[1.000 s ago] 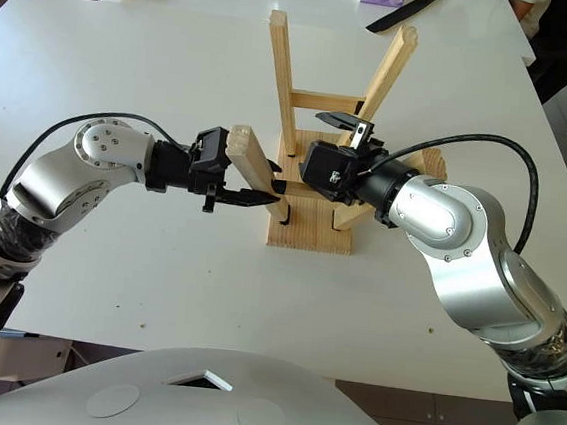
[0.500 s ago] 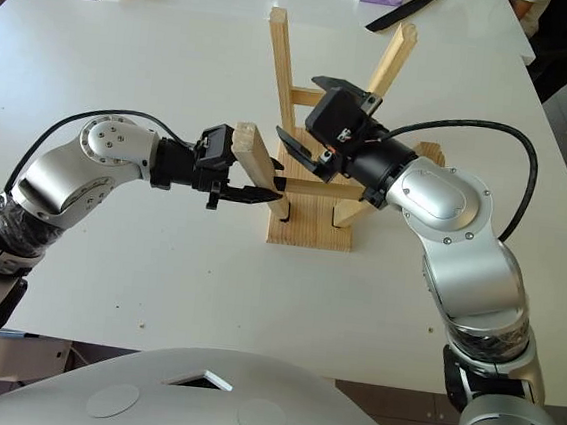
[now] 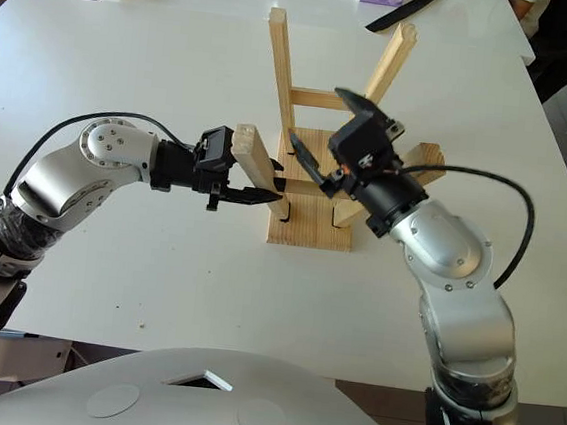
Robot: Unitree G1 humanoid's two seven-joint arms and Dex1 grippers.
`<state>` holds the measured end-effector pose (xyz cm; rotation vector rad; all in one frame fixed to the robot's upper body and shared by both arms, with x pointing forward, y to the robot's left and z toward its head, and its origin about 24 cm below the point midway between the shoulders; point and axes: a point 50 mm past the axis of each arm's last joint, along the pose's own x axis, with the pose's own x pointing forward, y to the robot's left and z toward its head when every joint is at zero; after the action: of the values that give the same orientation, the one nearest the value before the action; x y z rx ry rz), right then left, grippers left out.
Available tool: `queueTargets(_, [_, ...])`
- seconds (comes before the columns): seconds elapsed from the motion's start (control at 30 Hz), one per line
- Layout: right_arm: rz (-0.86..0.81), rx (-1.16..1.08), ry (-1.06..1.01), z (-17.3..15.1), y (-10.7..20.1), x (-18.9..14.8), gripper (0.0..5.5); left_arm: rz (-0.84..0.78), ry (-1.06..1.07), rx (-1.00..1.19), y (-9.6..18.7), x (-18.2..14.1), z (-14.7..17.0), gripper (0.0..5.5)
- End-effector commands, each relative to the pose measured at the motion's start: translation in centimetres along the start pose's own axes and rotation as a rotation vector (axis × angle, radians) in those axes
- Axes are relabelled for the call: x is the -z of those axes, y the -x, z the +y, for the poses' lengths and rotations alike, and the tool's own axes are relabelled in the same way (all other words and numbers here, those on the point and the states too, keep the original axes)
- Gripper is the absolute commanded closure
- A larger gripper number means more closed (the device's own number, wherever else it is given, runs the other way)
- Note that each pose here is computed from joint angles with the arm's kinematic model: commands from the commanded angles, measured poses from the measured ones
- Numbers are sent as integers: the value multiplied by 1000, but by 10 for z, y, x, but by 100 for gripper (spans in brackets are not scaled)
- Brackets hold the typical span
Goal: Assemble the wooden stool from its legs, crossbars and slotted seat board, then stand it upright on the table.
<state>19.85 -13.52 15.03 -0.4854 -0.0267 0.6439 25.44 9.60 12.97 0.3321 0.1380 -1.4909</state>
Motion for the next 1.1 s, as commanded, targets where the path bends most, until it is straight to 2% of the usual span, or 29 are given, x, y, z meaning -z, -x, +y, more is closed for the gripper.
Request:
queueTargets(0.03, [185, -21, 58, 14, 5, 43, 174, 471, 247, -16, 24, 86, -22, 344])
queueTargets(0.2, [73, -9, -19, 10, 1, 26, 174, 480, 237, -18, 24, 86, -20, 344])
queueTargets(0.33, [-283, -10, -304, -11, 0, -32, 174, 483, 241, -29, 26, 88, -21, 344])
queueTargets(0.43, [-459, 9, -446, -41, 7, -57, 174, 480, 256, -53, 29, 90, -23, 344])
queueTargets(0.5, [-504, 100, -509, -72, 16, -59, 174, 466, 275, -77, 32, 90, -26, 344])
queueTargets(0.6, [-456, 322, -592, -117, 40, -32, 174, 448, 294, -84, 34, 90, -36, 344])
queueTargets(0.67, [-338, 481, -613, -135, 55, 0, 174, 444, 302, -87, 35, 90, -43, 344])
queueTargets(0.73, [-175, 609, -587, -142, 70, 38, 174, 444, 309, -96, 36, 90, -45, 344])
queueTargets(0.83, [4, 690, -502, -137, 82, 76, 174, 447, 311, -111, 39, 91, -45, 344])
queueTargets(0.97, [76, 687, -427, -124, 81, 90, 174, 447, 311, -115, 41, 90, -44, 344])
queueTargets(1.1, [52, 665, -397, -118, 73, 85, 235, 452, 310, -115, 42, 90, -42, 344])
